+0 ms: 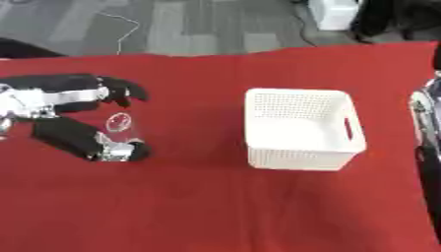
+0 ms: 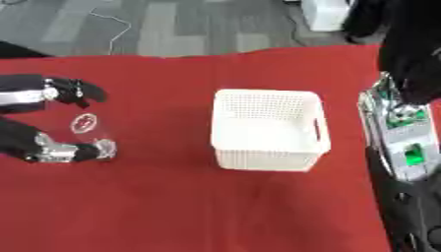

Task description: Pick up objects on the table and place them in the box.

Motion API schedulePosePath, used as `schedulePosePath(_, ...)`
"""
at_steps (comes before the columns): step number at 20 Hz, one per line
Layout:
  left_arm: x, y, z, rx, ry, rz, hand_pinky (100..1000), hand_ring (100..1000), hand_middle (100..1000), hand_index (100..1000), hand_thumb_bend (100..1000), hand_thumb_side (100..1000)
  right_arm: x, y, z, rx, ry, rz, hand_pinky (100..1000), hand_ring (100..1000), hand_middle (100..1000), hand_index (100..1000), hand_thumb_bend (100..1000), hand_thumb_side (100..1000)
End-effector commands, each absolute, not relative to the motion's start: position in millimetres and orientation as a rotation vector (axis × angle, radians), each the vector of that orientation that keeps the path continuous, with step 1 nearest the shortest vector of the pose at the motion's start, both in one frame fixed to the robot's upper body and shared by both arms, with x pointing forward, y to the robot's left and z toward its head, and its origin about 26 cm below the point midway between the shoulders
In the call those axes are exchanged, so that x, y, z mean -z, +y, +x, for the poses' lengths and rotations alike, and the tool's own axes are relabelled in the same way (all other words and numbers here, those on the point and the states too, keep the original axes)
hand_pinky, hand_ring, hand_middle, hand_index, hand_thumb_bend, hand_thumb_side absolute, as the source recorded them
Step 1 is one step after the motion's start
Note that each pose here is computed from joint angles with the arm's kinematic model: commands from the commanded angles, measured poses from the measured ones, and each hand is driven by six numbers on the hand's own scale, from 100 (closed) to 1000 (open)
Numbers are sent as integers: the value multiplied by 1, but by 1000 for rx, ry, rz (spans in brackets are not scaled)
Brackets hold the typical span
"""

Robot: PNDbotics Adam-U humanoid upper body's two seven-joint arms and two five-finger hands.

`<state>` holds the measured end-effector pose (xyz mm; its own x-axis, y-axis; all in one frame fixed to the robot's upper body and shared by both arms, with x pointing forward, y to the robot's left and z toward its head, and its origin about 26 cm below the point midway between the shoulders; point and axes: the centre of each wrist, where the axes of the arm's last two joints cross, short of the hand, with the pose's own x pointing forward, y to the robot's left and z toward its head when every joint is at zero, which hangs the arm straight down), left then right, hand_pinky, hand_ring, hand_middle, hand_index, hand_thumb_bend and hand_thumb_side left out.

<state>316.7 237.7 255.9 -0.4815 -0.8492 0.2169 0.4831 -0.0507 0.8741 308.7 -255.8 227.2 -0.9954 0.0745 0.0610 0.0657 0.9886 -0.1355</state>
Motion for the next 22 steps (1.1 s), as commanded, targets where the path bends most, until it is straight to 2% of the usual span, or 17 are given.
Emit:
schedulePosePath(1, -263, 242, 319, 1706, -1195, 503, 932, 920, 1000, 989, 437, 723, -236, -256, 307, -226, -3092, -106, 327, 334, 327, 520, 100, 990)
schedulePosePath(3, -260, 245, 323, 1701, -1166, 508, 932, 921, 1000, 997, 417, 698, -236, -256, 307, -226, -3092, -106, 327, 334, 327, 520, 100, 993)
schedulePosePath(8, -254, 251, 328, 1708, -1058, 559, 941, 929, 995, 998, 476, 699, -236, -256, 307, -225, -3092, -107, 327, 334, 327, 520, 100, 995)
schedulePosePath(15, -226, 266, 328, 1726, -864, 656, 978, 957, 996, 1000, 558, 668, -236, -256, 307, -232, -3091, -105, 326, 334, 326, 520, 100, 994)
schedulePosePath(19, -211, 276, 333, 1701, -777, 700, 945, 955, 1000, 1000, 568, 645, -235, -256, 307, -234, -3088, -104, 325, 334, 326, 520, 100, 993)
schedulePosePath(22, -206, 280, 336, 1691, -756, 709, 984, 966, 1000, 1000, 571, 642, -235, -257, 307, -235, -3087, -104, 325, 334, 326, 519, 100, 993)
